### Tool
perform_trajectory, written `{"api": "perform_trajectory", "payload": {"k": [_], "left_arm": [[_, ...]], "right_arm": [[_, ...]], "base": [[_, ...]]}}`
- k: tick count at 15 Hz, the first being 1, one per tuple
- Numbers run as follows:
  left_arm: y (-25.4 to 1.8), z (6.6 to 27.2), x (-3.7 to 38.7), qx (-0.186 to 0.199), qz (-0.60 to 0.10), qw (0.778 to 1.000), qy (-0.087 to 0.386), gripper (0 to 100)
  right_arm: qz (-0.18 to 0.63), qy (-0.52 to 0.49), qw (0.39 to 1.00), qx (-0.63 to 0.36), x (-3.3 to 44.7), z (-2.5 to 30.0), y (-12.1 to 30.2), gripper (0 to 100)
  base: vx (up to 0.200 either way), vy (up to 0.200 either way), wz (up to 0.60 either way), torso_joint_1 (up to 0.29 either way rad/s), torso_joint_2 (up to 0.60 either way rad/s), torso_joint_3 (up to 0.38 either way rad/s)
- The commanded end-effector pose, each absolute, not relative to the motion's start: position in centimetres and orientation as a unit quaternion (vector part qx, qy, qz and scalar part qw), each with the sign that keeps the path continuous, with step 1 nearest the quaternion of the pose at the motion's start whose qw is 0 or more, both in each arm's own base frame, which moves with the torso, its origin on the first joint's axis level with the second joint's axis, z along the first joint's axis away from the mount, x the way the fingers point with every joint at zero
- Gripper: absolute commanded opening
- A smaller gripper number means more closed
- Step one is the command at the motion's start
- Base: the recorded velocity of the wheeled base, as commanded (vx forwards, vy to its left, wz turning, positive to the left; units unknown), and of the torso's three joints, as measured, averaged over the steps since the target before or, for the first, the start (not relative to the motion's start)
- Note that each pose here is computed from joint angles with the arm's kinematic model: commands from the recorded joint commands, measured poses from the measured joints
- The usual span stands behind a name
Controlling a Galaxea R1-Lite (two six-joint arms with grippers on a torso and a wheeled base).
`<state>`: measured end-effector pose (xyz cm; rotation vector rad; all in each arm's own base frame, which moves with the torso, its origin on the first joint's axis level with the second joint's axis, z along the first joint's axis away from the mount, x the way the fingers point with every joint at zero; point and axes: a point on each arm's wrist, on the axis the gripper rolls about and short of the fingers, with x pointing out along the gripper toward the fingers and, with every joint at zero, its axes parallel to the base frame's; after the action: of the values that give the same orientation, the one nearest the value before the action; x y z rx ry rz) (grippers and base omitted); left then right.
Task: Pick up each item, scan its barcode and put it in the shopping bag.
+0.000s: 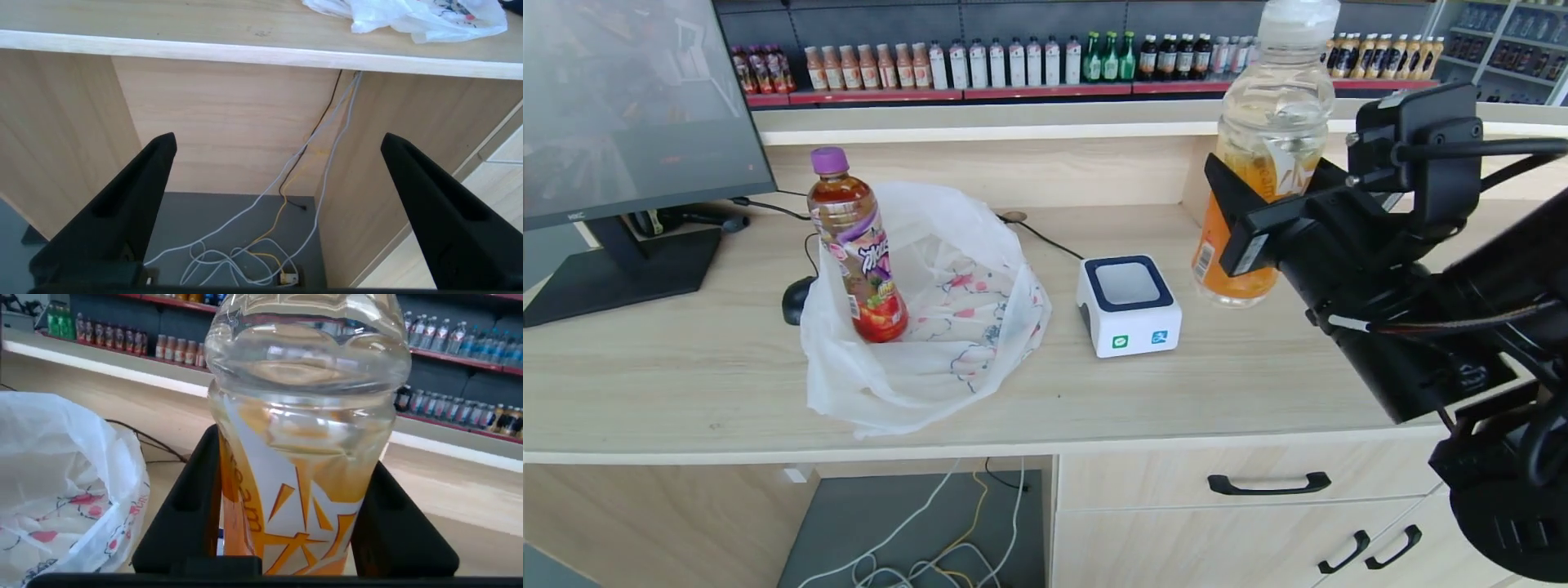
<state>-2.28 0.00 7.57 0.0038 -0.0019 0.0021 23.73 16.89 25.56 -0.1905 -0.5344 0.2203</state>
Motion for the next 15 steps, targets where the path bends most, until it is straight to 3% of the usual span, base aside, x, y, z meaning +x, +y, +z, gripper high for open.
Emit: {"api": "perform_trajectory", "payload": {"k": [1, 15], "left_arm": [[0.0, 7.6, -2.3, 0.002, 0.002, 1.0, -0.001, 100], [0.0, 7.6, -2.3, 0.002, 0.002, 1.0, -0.002, 100]], "right_arm": [[0.111, -0.272, 0.949, -0.112, 24.6, 26.1, 18.3, 0], [0.288, -0.355, 0.847, -0.272, 28.8, 23.3, 20.3, 0]], "base": [[0.0, 0.0, 0.0, 0.0, 0.0, 0.0], [0.0, 0.0, 0.0, 0.0, 0.0, 0.0]]}}
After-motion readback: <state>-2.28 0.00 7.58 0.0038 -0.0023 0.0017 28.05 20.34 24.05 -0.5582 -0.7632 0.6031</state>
